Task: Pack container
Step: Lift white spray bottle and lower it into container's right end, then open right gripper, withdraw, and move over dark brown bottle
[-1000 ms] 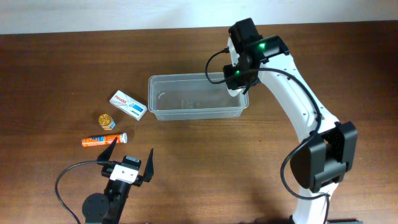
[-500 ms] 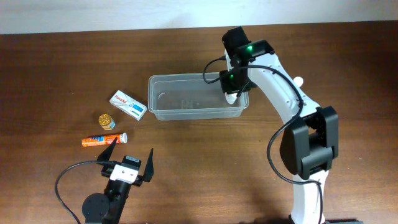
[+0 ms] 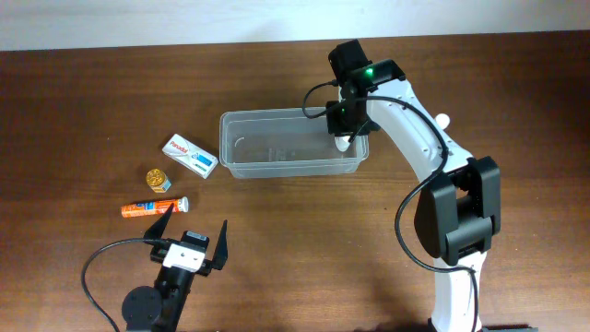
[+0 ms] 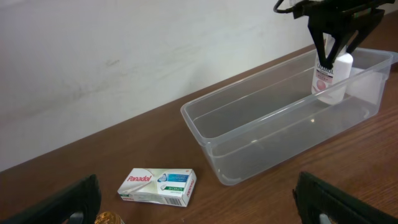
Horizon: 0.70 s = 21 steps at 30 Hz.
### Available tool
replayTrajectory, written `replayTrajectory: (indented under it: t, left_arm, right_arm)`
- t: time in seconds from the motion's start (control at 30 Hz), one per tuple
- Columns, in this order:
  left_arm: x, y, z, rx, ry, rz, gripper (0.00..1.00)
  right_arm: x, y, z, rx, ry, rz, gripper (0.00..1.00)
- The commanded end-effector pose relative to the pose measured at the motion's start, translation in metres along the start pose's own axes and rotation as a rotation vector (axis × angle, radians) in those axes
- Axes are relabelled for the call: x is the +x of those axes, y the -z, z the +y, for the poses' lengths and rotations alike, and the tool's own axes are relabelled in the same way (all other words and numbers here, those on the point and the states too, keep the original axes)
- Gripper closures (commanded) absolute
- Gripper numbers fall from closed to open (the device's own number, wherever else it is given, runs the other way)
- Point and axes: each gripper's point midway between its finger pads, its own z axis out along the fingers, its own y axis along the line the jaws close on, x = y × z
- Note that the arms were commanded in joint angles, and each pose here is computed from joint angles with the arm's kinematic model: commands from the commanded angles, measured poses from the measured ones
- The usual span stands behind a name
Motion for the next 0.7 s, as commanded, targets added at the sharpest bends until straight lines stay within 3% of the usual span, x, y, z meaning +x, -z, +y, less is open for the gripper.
replayTrajectory:
  t: [0.0, 0.27, 0.43, 0.67]
  left_arm:
    - [0.0025, 0.0000, 0.0014, -0.009, 0.003, 0.002, 0.00]
    - [0.0025, 0.0000, 0.0014, -0.009, 0.003, 0.002, 0.00]
    - [0.0025, 0.0000, 0.0014, -0.009, 0.003, 0.002, 0.00]
    - [0.0025, 0.0000, 0.0014, -0.009, 0.003, 0.002, 0.00]
  right_arm:
    - [-0.0071, 0.0055, -0.0014, 0.027, -0.039, -0.033, 0.75]
    - [-0.0069, 0.0055, -0.0020, 0.031, -0.050, -0.033, 0.74]
    - [-0.0070, 0.0055, -0.0020, 0.031, -0.050, -0.033, 0.56]
    - [-0.0086, 0.0057, -0.0031, 0.037, -0.050, -0.040, 0.49]
